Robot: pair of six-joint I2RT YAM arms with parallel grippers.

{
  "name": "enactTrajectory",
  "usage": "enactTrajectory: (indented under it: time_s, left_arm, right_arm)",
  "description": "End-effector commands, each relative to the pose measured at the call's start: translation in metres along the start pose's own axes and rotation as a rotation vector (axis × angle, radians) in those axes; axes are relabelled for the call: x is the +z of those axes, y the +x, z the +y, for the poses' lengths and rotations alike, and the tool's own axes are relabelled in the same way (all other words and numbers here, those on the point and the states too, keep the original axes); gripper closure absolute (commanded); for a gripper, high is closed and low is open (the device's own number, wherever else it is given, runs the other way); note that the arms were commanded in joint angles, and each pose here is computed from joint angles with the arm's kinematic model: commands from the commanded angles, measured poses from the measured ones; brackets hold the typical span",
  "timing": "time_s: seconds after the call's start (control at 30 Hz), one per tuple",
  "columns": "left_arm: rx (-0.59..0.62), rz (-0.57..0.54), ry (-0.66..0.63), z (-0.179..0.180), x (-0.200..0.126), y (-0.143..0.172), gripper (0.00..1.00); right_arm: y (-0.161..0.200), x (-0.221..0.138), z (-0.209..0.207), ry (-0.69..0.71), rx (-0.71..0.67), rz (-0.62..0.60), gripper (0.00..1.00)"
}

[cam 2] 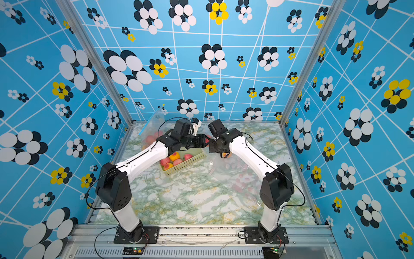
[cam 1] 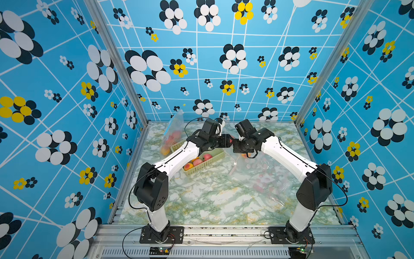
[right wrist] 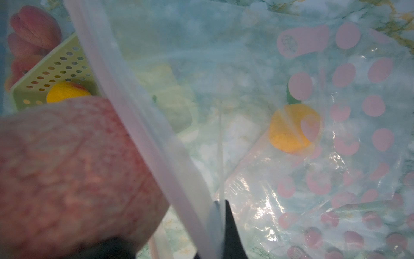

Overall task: Place the peach in a zip-top bag and seal the zipper
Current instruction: Place the peach in the zipper food storage bag.

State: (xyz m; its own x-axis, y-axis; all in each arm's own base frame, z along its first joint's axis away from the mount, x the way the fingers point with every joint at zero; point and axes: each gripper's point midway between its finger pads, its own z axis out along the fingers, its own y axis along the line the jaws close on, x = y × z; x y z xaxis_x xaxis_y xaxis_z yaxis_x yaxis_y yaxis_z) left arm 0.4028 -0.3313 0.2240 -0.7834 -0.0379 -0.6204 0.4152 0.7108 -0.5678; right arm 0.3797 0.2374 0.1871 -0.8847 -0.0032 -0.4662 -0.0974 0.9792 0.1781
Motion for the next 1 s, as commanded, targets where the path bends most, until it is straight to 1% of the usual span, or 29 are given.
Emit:
enactTrajectory:
  time_s: [0.0, 0.27, 0.3, 0.4, 0.5, 0.6, 0.77, 0.97]
  left_arm:
    - [0.011, -0.007, -0.011, -0.002, 0.007, -0.003, 0.42]
    - [0.013, 0.026, -0.048, 0.008, 0.021, 0.008, 0.37]
    - [0.015, 0.026, -0.051, 0.008, 0.021, 0.008, 0.35]
    - [0.018, 0.024, -0.061, 0.010, 0.020, 0.007, 0.27]
    - [0.021, 0.021, -0.059, 0.008, 0.018, 0.006, 0.22]
    - [0.028, 0.010, -0.052, 0.004, 0.013, 0.003, 0.18]
    - [0.042, -0.022, -0.046, -0.003, -0.001, -0.004, 0.17]
    - [0.075, -0.106, -0.081, -0.008, -0.034, -0.018, 0.16]
  right_arm:
    - [-0.004, -0.015, 0.007, -0.046, 0.023, -0.031, 1.00]
    - [-0.005, -0.019, 0.006, -0.046, 0.026, -0.042, 1.00]
    - [-0.004, -0.020, 0.005, -0.041, 0.026, -0.041, 1.00]
    - [-0.005, -0.021, 0.004, -0.035, 0.025, -0.048, 1.00]
    - [-0.006, -0.022, 0.004, -0.037, 0.026, -0.053, 1.00]
    - [-0.007, -0.023, 0.004, -0.040, 0.028, -0.057, 1.00]
    - [-0.006, -0.021, 0.003, -0.034, 0.029, -0.057, 1.00]
    - [-0.005, -0.021, 0.000, -0.019, 0.027, -0.057, 1.00]
